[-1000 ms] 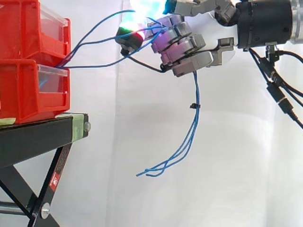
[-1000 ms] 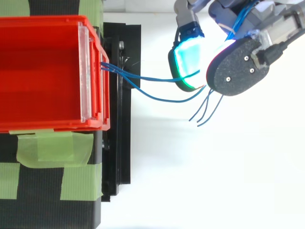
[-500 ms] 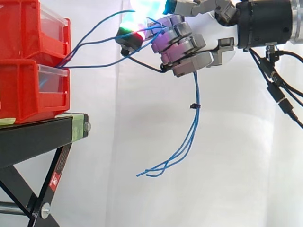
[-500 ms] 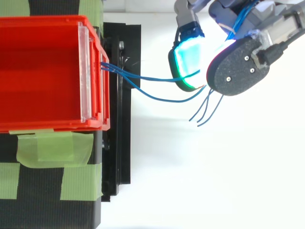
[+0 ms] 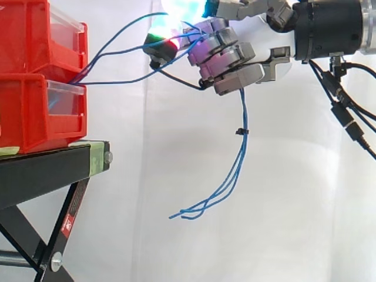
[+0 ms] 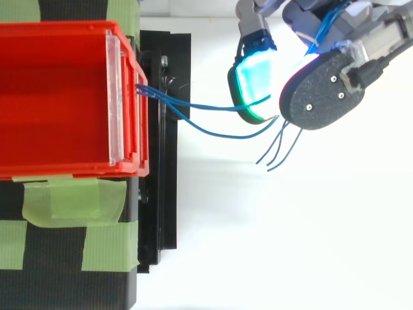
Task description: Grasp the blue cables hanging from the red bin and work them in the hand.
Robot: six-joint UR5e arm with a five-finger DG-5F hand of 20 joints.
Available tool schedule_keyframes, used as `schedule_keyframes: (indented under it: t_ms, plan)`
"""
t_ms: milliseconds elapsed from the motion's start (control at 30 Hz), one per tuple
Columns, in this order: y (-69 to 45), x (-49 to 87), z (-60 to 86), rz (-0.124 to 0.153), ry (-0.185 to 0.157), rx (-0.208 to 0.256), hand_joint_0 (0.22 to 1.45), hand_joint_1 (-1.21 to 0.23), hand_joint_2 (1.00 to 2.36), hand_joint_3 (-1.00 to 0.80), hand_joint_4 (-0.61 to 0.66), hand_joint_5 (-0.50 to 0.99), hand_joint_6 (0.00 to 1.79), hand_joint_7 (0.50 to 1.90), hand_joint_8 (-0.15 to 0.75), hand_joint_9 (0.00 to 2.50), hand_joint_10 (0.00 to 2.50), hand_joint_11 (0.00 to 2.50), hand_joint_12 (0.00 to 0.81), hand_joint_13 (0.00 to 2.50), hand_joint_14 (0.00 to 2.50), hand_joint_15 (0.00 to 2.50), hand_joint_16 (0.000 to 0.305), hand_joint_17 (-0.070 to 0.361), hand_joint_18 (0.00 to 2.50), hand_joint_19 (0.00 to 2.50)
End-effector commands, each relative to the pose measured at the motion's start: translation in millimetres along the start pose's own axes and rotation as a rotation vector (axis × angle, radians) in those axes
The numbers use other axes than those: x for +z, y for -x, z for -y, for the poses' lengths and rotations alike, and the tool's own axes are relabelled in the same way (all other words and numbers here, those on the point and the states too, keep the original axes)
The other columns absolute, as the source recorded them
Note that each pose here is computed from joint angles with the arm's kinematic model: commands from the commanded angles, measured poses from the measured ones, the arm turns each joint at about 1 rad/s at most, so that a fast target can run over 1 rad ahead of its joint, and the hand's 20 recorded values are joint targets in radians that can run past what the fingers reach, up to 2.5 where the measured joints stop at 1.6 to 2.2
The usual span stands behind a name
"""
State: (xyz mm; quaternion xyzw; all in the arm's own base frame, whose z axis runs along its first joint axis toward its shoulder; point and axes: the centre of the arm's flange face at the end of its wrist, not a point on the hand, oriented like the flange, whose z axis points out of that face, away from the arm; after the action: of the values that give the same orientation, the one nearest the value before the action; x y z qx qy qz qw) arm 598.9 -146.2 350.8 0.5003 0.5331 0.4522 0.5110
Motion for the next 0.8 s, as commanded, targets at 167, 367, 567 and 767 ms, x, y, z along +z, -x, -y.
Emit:
schedule_keyframes:
  t_ms: [167, 367, 567, 767]
  plan:
    - [0.0, 0.1, 0.1, 0.0, 0.0, 0.0, 0.9, -0.66, 1.02, -0.41, 0.12, 0.33, 0.84, 1.28, 0.305, 0.69, 2.5, 2.5, 0.406, 0.98, 2.5, 1.45, 0.051, 0.114, 1.41, 1.57]
    - [-0.1, -0.1, 0.8, 0.0, -0.002, 0.0, 0.9, -0.66, 1.02, -0.41, 0.12, 0.33, 0.84, 1.28, 0.311, 0.69, 2.5, 2.5, 0.407, 0.98, 2.5, 1.45, 0.051, 0.114, 1.41, 1.57]
    - [0.0, 0.1, 0.1, 0.0, 0.0, 0.0, 0.9, -0.66, 1.02, -0.41, 0.12, 0.33, 0.84, 1.27, 0.304, 0.69, 2.5, 2.5, 0.409, 0.98, 2.49, 1.48, 0.05, 0.113, 1.41, 1.57]
    - [0.0, 0.1, 0.1, 0.0, 0.0, 0.0, 0.9, -0.66, 1.02, -0.41, 0.12, 0.33, 0.83, 1.28, 0.305, 0.69, 2.5, 2.5, 0.408, 0.98, 2.5, 1.47, 0.05, 0.113, 1.41, 1.56]
